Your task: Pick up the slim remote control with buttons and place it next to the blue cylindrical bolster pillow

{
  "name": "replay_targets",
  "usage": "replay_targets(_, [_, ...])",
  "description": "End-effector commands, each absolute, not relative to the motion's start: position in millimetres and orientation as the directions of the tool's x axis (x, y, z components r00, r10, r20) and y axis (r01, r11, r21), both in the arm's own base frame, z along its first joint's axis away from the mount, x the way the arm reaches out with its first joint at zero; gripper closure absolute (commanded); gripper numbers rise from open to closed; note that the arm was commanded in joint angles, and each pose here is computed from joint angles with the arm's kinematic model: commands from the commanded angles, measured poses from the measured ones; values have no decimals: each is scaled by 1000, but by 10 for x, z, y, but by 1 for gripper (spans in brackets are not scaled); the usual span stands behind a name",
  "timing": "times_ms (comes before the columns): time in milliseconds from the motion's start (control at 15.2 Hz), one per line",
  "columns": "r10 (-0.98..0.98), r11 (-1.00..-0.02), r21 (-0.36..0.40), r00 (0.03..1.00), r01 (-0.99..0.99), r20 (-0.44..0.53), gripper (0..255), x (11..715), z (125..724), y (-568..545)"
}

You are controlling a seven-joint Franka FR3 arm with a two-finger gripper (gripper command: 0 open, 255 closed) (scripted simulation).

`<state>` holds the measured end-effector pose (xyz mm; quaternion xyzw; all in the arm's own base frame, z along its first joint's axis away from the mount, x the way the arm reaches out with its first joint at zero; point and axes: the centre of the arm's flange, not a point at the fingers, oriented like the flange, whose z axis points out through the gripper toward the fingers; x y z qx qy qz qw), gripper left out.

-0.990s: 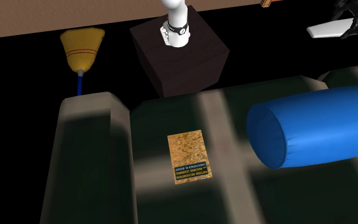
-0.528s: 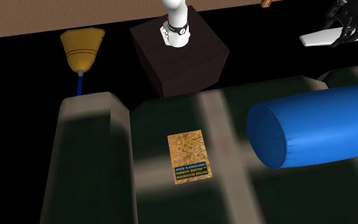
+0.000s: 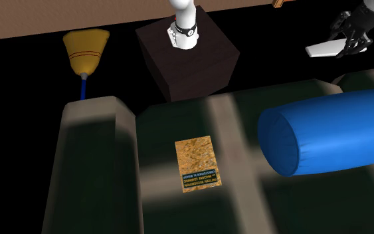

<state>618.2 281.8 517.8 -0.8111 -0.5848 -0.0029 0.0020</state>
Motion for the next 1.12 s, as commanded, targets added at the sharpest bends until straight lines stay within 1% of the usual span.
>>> replay_targets(0, [949,-316,1,316,949,8,255,6189,5077,2814])
replay_targets(1056, [949,-316,1,316,949,8,255,6189,4232,2814])
